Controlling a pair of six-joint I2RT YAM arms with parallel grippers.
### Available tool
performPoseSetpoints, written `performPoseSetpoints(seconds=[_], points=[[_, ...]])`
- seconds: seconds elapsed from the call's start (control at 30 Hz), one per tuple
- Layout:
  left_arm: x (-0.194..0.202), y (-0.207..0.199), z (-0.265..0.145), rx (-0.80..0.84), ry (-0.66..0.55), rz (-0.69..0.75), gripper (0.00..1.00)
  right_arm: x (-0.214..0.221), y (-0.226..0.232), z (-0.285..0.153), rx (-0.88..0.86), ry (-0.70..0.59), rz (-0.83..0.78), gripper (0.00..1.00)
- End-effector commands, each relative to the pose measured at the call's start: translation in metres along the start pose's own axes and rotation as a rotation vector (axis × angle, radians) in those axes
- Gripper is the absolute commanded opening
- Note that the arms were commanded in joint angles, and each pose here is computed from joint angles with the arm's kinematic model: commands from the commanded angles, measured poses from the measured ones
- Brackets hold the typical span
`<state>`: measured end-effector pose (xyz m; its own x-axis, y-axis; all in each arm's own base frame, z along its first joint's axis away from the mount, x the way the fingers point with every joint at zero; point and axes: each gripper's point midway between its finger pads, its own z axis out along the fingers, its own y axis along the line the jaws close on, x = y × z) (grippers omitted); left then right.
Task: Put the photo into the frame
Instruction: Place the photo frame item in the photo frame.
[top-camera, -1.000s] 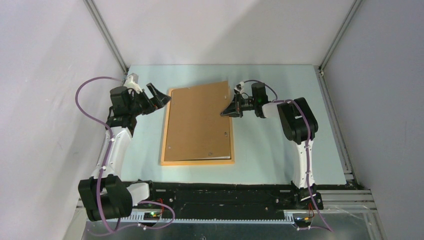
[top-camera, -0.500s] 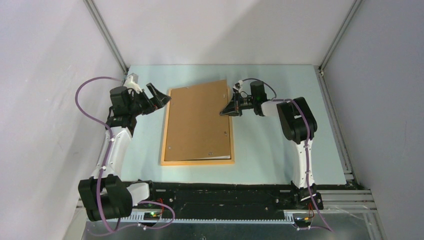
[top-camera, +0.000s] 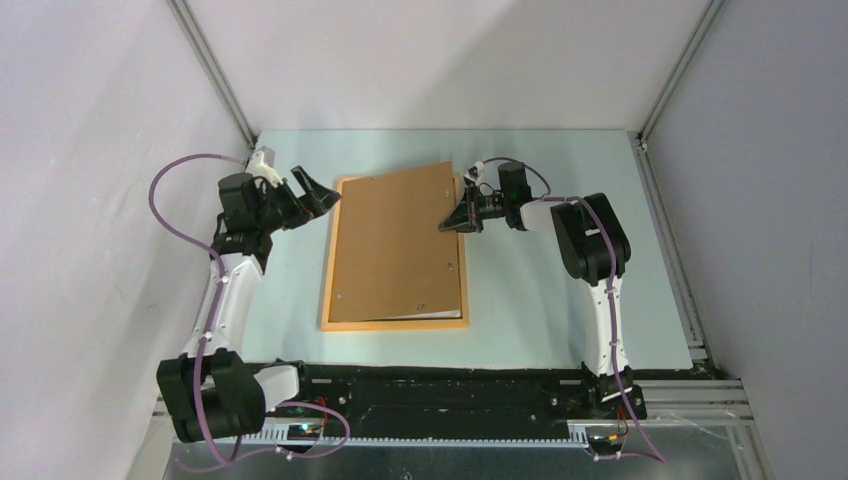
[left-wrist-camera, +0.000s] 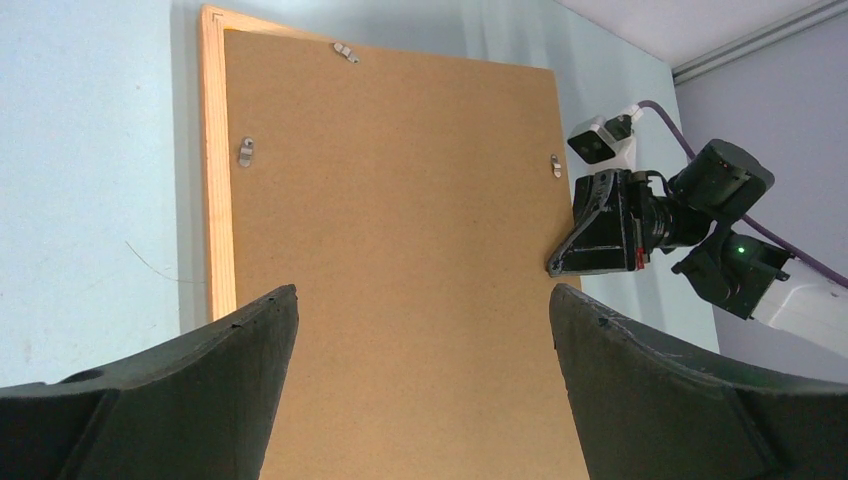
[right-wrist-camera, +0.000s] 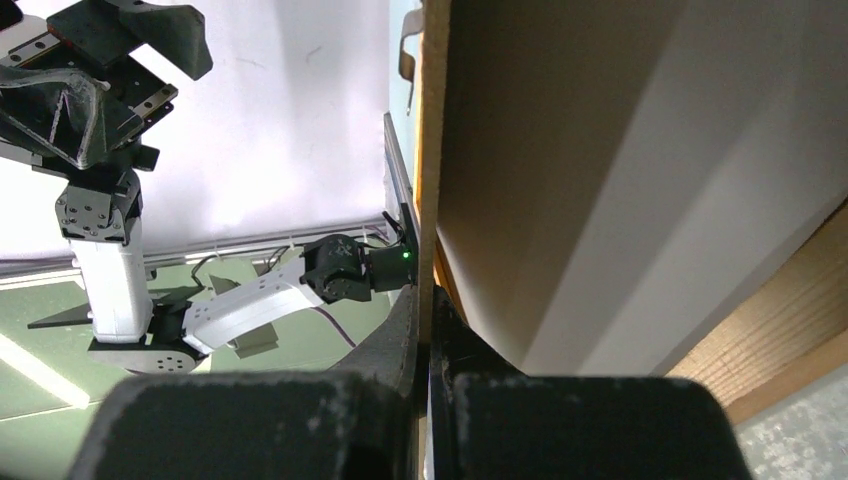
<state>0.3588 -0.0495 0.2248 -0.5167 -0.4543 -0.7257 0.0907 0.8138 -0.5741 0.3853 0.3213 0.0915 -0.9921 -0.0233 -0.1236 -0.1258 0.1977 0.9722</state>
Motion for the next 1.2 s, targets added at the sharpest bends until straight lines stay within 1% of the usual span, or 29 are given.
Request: performPoseSetpoints(seconds=[0.0,0.87,0.9,1.17], points=[[-0.008,0.002,-0.001,-0.001,-0.024,0.021,1.00,-0.003,0.020,0.003,-0.053,0.034,-0.090,0.00],[-0.008,0.003,-0.001,0.001,-0.021,0.015,1.00,-0.004,0.007,0.007,-0.018,0.037,-0.078,0.00],[-0.008,0.003,-0.001,0.000,-0.022,0.015,1.00,-0.004,0.006,0.007,-0.012,0.036,-0.073,0.01],[-0.008,0.003,-0.002,0.002,-0.021,0.013,1.00,-0.007,0.001,0.008,0.031,0.035,-0.075,0.16]])
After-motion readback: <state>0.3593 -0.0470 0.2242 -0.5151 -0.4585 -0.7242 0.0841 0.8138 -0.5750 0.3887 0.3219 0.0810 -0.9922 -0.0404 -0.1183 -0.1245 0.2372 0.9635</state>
